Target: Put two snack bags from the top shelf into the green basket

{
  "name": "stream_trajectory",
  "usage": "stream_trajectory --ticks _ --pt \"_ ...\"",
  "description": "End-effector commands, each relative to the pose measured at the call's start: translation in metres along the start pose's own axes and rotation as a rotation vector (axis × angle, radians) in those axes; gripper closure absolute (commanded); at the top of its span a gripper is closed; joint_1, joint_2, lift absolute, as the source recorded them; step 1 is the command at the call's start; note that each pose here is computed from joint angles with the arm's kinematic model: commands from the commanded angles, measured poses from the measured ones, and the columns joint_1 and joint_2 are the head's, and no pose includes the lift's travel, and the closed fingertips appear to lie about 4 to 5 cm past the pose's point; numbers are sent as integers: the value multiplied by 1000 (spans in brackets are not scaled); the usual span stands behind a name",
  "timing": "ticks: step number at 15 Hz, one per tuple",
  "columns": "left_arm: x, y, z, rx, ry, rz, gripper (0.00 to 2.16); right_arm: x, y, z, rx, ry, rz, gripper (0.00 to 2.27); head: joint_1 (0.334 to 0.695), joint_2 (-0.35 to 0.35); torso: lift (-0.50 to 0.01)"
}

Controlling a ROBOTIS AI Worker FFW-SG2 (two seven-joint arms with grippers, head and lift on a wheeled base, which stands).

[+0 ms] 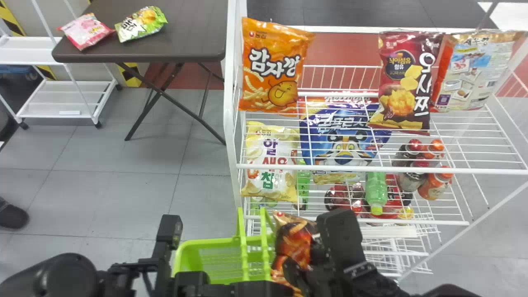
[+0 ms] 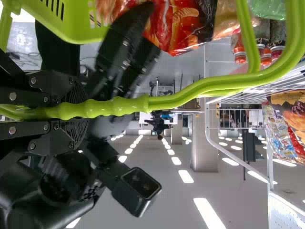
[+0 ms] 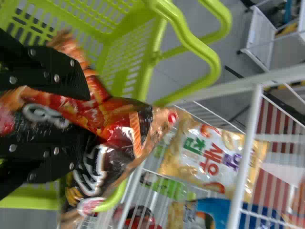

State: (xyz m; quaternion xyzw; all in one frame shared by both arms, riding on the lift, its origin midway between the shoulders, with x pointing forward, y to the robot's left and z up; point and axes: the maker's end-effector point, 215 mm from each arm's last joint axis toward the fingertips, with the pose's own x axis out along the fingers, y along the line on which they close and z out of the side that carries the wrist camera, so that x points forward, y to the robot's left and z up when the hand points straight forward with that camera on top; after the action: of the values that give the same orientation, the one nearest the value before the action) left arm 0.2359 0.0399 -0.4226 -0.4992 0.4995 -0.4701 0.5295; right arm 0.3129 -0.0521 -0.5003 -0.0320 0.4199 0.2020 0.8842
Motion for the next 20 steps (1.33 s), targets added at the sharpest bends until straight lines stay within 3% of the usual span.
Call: stream_trajectory --ticks 1,7,11,16,20 --pt "0 0 -2 -7 5 0 2145 -6 -21 31 81 -122 16 66 695 -21 -1" --pt "1 0 -4 -11 5 -3 2145 -33 -70 51 303 -240 111 73 695 -107 -1" --pt "1 1 -5 -10 8 0 2145 -69 -152 106 297 -451 -41 76 695 -173 -1" --pt "3 -1 -6 -1 17 2 2145 -99 -277 169 298 -585 -250 80 695 -332 -1" --pt "1 0 -5 12 18 19 2145 -100 -346 196 306 -650 -346 80 695 -350 -1"
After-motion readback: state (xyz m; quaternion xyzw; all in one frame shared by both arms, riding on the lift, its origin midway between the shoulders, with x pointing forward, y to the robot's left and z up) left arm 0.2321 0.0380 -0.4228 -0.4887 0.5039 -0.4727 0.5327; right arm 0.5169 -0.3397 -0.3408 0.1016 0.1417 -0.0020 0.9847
